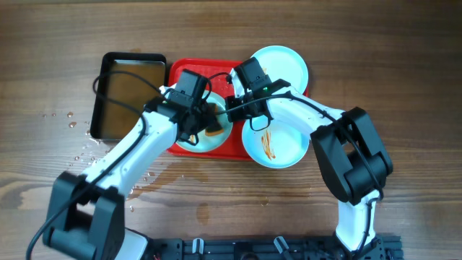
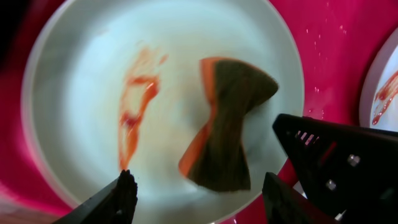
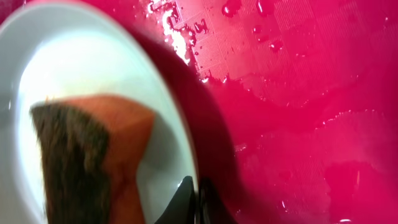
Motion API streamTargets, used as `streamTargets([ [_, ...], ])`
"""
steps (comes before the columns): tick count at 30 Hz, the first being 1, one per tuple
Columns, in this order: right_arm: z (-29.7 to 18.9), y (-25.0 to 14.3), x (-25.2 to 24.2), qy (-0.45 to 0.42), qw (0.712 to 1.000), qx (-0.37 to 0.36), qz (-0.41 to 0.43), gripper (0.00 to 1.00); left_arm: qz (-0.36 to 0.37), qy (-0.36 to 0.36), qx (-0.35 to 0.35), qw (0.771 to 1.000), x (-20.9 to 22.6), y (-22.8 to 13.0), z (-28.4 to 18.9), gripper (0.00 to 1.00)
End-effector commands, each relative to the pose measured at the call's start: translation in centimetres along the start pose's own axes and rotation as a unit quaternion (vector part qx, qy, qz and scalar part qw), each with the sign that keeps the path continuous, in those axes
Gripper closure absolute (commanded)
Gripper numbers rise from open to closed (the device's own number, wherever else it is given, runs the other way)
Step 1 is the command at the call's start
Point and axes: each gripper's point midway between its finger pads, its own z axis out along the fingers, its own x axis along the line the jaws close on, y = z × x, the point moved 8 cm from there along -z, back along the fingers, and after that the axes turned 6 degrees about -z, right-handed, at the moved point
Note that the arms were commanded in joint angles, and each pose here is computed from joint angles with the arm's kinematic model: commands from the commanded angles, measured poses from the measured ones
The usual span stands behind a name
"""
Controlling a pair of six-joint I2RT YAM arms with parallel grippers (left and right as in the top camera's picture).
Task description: Clean dirty plates on tray and stack at the side
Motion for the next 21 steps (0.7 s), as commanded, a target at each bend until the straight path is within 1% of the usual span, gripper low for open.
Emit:
streamTargets([
  [1,1.0,-0.7,-0.5,-0.009,1.000,0.016,0.000,0.96,0.015,-0.010,0.040,0.999,-0.3,-0.5,2.7,0.39],
  [2,1.0,-0.7,-0.5,-0.009,1.000,0.015,0.000,0.96,0.015,-0.016,0.045,0.999,-0.5,-0.6,3.3,0.40],
  [5,1.0,-0.7,-0.5,-0.009,1.000,0.015,0.000,0.96,0.016,-0.022,0.047,0.999,-0.7,-0.5,4.3,0.52],
  [7,1.0,-0.7,-0.5,-0.009,1.000,0.015,0.000,0.96,0.015,-0.019,0.045,0.999,-0.7,-0.4,4.7,0.65],
  [8,1.0,-0.7,-0.5,-0.009,1.000,0.015,0.000,0.96,0.015,-0.016,0.043,0.999,-0.6,-0.4,5.0,0.66],
  [12,1.0,-0.7,-0.5,-0.009,1.000,0.015,0.000,0.95,0.015,-0.004,0.044,0.999,-0.4,-0.4,6.2,0.67],
  [13,1.0,-0.7,-0.5,-0.009,1.000,0.015,0.000,0.96,0.015,-0.003,0.045,0.999,-0.3,-0.5,6.6,0.74],
  [14,1.0,-0.7,-0.5,-0.009,1.000,0.015,0.001,0.95,0.015,-0.004,0.045,0.999,-0.4,-0.4,6.8,0.85],
  [15,1.0,-0.7,-0.5,-0.009,1.000,0.015,0.005,0.96,0.015,-0.006,0.044,0.999,-0.4,-0.4,7.0,0.91],
  [16,1.0,-0.7,-0.5,-0.009,1.000,0.015,0.007,0.95,0.015,-0.006,0.043,0.999,-0.5,-0.4,7.0,0.92],
  [20,1.0,-0.7,-0.5,-0.009,1.000,0.015,0.007,0.95,0.015,-0.007,0.042,0.999,-0.5,-0.3,7.0,0.91],
  [21,1.0,-0.7,-0.5,-0.009,1.000,0.015,0.007,0.96,0.015,-0.004,0.038,0.999,-0.4,-0.3,7.0,0.92],
])
